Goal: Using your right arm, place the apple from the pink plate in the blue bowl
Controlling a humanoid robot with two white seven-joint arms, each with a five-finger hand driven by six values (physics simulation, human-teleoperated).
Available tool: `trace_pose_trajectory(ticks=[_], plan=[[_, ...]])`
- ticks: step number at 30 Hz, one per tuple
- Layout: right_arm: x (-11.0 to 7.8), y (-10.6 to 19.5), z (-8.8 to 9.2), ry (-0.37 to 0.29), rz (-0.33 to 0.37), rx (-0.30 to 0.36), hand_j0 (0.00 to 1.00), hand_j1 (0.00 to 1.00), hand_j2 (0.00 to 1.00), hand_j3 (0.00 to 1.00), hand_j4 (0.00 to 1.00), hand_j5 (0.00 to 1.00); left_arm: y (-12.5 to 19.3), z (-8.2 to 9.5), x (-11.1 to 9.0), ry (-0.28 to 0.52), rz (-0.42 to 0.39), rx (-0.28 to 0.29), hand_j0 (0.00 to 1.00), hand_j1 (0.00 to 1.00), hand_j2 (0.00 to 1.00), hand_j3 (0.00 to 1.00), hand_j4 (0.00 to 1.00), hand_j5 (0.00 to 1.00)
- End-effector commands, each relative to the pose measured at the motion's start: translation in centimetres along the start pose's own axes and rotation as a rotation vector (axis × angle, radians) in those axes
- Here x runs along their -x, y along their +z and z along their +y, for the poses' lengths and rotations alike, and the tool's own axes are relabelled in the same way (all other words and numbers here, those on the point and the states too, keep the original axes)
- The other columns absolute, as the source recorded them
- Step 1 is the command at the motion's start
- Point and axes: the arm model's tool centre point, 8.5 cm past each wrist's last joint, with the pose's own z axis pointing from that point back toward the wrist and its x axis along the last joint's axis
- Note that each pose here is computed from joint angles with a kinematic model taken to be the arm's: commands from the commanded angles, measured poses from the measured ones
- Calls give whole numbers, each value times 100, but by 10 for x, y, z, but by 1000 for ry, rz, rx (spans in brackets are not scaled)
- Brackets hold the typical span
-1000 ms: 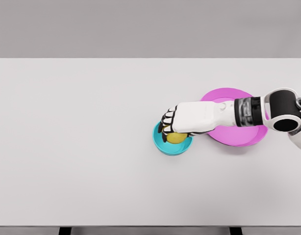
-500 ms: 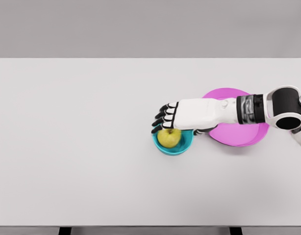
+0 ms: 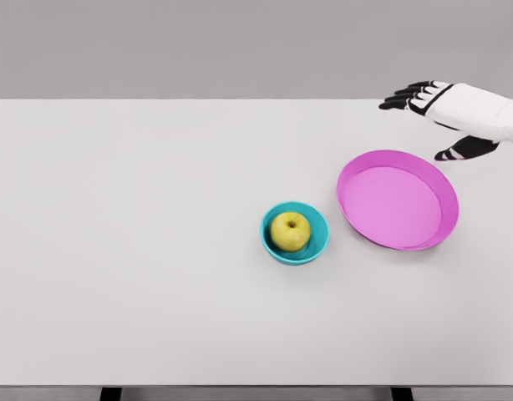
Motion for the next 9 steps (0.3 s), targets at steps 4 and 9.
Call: trace_pose_trajectory(ticks=[4, 9], plan=[[5, -1, 8, -45, 13, 25, 100, 100, 100, 100, 100, 100, 0, 0, 0, 0, 0, 0, 100, 100, 100, 100, 100, 100], [4, 0, 16, -59, 14, 13, 100, 100, 100, 100, 100, 100, 0, 0, 0, 0, 0, 0, 100, 100, 100, 100, 100, 100]])
